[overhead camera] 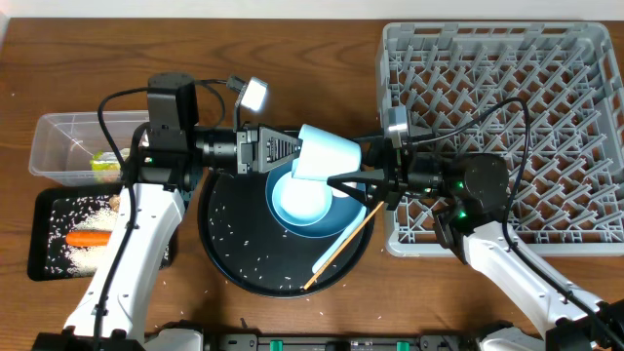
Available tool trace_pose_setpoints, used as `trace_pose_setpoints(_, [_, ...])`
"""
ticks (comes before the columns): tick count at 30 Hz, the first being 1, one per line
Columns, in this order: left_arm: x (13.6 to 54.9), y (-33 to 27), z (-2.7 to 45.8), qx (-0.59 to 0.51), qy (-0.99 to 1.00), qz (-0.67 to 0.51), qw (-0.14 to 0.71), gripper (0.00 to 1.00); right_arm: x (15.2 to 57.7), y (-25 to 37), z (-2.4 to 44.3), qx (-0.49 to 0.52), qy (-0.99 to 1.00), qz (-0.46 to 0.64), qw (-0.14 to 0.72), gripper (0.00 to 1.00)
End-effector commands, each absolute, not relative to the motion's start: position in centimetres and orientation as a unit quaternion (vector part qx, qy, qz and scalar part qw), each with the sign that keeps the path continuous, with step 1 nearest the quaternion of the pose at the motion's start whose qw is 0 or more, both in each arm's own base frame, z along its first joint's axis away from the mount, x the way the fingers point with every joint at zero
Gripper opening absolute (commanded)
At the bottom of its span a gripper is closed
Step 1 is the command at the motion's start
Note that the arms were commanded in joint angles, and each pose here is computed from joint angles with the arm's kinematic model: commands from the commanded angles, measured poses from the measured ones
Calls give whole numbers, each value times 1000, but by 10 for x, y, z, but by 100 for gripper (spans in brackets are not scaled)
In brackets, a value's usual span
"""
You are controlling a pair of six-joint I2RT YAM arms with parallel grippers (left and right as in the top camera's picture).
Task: Sort waste into correct bins and load items into the dishwasher rack
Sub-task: 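Hold the light-blue cup with both grippers above the round tray, then carry the light-blue cup right with the right gripper into the dish rack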
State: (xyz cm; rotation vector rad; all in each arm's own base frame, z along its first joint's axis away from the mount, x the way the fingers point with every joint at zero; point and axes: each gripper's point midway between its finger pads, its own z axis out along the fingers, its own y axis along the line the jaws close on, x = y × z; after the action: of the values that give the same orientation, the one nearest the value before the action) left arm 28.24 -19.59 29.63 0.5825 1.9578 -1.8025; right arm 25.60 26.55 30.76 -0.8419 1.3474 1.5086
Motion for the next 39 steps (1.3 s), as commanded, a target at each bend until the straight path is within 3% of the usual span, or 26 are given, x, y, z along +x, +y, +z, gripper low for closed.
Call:
trace_pose_setpoints(1, [284,-195,301,210,704,-643,215,6,258,263,316,-347,537,608,471,41])
trace_pose_setpoints(9, [296,-176,301,185,711,-637,234,6,254,249,336,-343,515,621,480,31])
trace_pose_setpoints(15, [288,-181,293,169,718,-644,202,6,259,245,336,-336,519,619,483,27])
trace_pose_setpoints(23, [299,-171,269,106,761,-610,194,6,284,212,342,-271,565,635,451,17])
trace_pose_setpoints(33, [306,-122,173,-37,910,-381,160,6,322,166,351,-198,633,625,412,8])
trace_pose_setpoints(39, [306,-106,159,-58,930,-328,157,6,362,120,344,-93,681,593,419,1])
